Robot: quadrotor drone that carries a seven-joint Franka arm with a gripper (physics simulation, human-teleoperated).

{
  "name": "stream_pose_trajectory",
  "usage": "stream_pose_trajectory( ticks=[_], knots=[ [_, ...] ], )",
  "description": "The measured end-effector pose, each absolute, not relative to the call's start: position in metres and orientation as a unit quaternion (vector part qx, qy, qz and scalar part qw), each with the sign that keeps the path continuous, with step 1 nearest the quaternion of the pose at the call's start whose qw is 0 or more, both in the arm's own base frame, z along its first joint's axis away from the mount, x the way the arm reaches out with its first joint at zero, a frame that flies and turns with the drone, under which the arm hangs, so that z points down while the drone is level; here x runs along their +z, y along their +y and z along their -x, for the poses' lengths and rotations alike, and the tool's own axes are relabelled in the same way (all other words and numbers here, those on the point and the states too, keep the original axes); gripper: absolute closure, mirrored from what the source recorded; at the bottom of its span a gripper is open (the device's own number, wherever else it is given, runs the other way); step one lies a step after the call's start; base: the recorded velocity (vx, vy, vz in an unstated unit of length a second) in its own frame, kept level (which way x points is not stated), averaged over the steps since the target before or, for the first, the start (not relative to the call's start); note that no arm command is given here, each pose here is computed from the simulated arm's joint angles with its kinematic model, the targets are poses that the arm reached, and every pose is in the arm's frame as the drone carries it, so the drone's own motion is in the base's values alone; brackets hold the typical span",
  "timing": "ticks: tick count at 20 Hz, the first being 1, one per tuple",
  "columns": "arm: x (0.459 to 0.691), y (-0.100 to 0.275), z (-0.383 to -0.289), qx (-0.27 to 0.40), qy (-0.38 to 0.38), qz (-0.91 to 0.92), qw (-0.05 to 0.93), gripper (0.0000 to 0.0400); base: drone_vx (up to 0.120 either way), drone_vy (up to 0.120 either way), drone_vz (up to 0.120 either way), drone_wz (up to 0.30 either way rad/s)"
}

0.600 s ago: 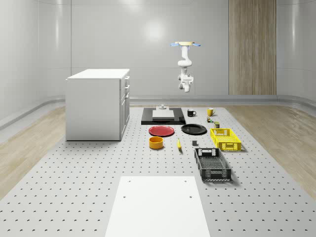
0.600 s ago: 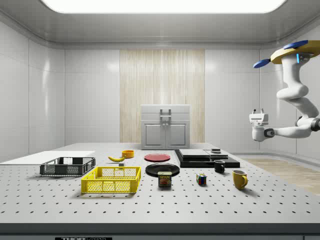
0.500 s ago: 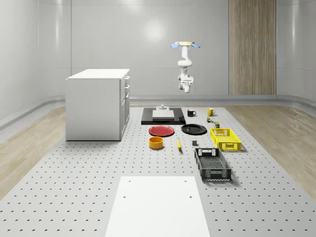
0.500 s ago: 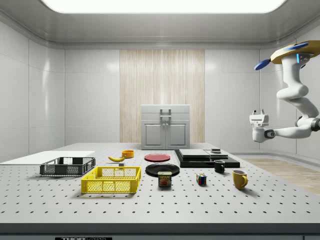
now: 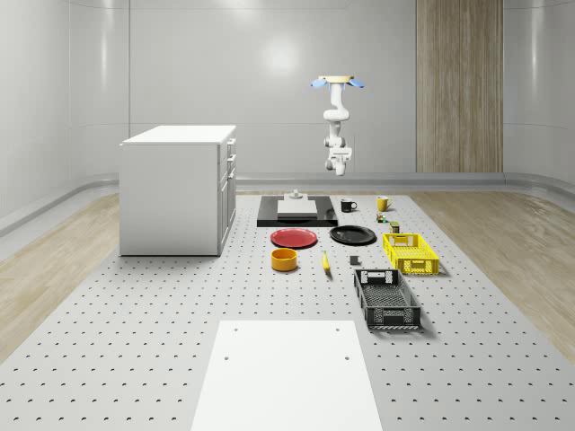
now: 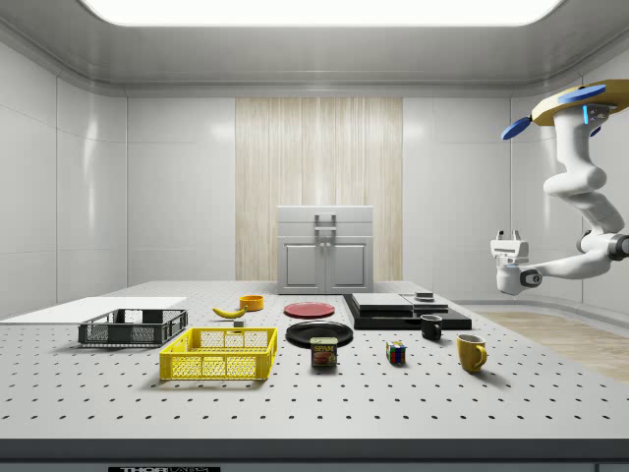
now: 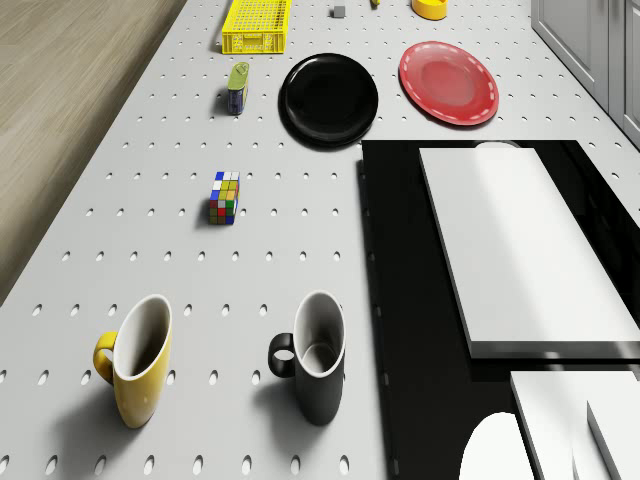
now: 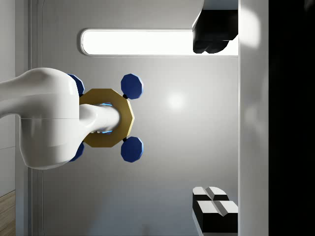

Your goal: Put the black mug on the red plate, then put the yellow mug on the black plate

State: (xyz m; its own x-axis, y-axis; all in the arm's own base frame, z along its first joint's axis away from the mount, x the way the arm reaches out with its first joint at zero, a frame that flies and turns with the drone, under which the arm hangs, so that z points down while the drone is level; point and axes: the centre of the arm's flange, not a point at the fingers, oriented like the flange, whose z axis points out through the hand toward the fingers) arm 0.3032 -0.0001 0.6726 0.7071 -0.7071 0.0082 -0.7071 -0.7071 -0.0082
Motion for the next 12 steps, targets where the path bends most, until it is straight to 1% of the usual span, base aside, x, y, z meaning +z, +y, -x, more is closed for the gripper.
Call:
stream_pose_trajectory(
  ticks=[2,8,9,12],
  knots=[
    [0.679,0.000,-0.3037,-0.006,0.383,0.924,0.003,0.0000,0.020,0.000,0.000,0.000],
    [0.688,0.000,-0.3042,-0.008,0.383,0.924,0.003,0.0000,0.120,0.000,0.000,0.000],
    [0.689,0.000,-0.3042,-0.009,0.383,0.924,0.004,0.0000,0.120,-0.080,0.000,0.000],
    [0.690,0.000,-0.3041,-0.010,0.383,0.924,0.004,0.0000,0.120,-0.120,0.000,0.000]
  ],
)
